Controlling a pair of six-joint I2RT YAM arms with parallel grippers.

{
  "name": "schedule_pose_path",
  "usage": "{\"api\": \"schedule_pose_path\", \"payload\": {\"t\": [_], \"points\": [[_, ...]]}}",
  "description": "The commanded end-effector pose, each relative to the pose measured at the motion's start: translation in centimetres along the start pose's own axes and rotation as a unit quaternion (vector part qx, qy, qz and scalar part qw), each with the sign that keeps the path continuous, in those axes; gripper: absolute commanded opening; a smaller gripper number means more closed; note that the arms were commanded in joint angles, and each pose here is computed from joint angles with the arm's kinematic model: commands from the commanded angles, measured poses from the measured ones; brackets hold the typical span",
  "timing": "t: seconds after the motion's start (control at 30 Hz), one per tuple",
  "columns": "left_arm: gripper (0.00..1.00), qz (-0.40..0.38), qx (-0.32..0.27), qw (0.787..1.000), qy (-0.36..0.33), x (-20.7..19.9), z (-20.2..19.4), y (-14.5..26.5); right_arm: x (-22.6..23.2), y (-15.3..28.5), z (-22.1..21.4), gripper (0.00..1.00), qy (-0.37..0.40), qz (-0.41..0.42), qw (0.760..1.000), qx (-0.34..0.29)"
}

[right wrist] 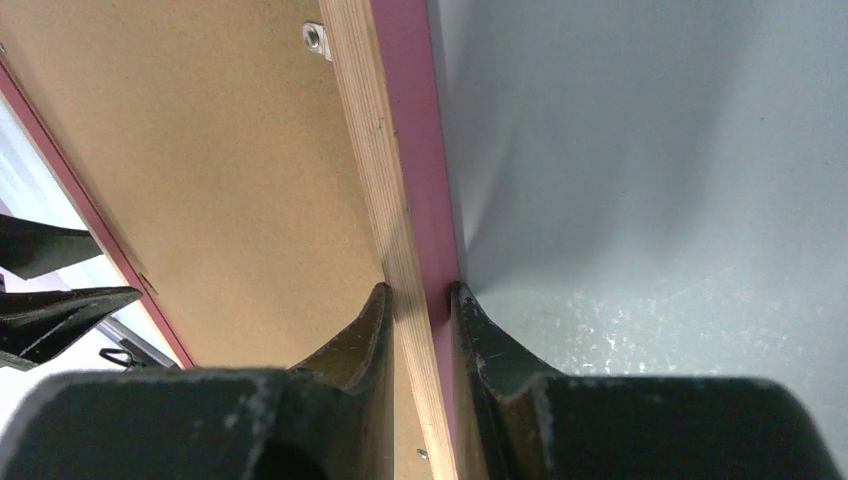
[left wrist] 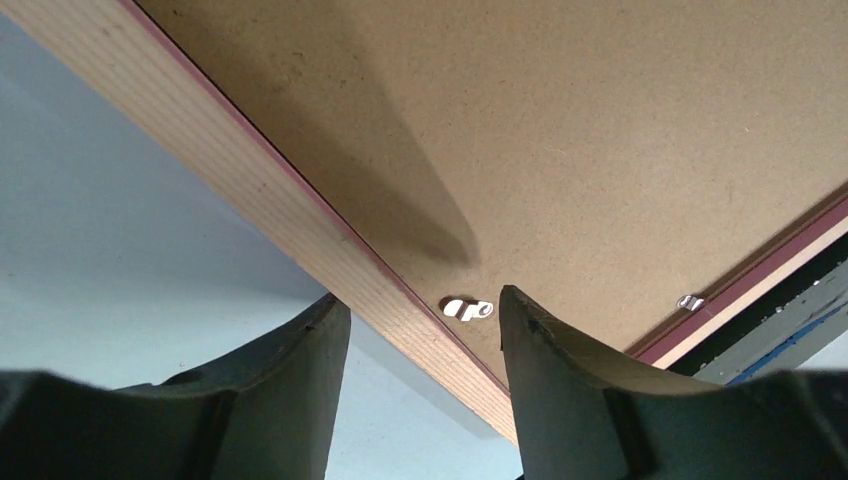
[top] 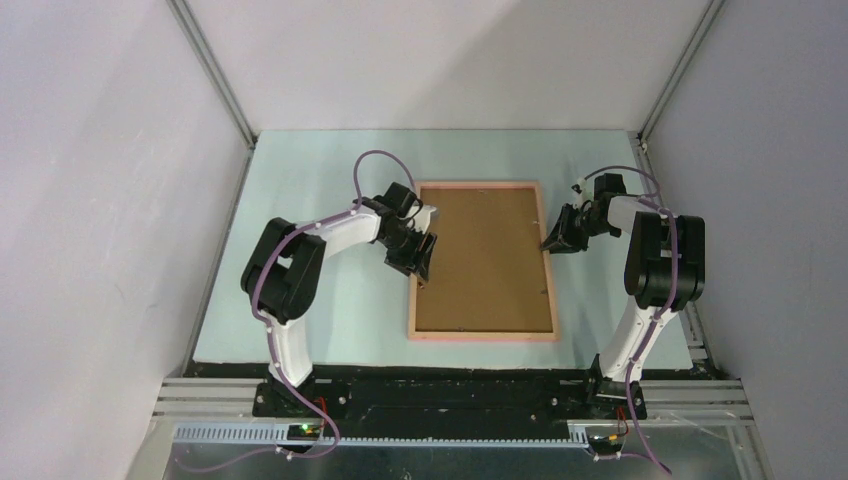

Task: Put the photo into the frame

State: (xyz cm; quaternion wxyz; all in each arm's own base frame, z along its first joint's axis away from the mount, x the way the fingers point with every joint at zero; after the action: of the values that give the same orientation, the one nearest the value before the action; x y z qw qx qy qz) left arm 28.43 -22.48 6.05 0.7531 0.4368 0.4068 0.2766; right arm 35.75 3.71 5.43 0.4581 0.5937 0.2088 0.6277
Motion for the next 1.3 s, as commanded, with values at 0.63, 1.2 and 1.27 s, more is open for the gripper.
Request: {"api": "schedule_pose_path", "payload": {"t": [0.63, 1.2, 1.27], "points": [[0.54, 0.041, 0.018, 0.999, -0.013, 0.4, -1.0, -1.7, -0.2, 0.2, 0.5, 0.00, -0.018, 0.001, 1.000, -0.017], [0.51, 0.050, 0.033, 0.997, -0.048, -0.2, -2.4, -2.0, -0.8, 0.6, 0.8, 0.00, -0.020, -0.004, 0.999, -0.024], [0.51, 0.051, 0.035, 0.997, -0.053, -0.3, -2.6, -2.0, -0.9, 0.6, 0.8, 0.00, -0.021, -0.006, 0.999, -0.025]]}}
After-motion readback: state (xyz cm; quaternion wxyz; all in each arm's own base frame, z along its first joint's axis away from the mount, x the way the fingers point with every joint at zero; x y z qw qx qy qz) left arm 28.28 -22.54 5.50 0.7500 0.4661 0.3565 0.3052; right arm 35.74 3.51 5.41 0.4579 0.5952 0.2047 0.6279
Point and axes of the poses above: each gripper's point midway between its finger pads, its own y axis back along the fingers, its own x axis along the line the jaws close on, z = x × y, the point moved 4 cm from there along y, back along the fingers, and after that the axes turned 1 degree about -y, right-handed, at the moved point
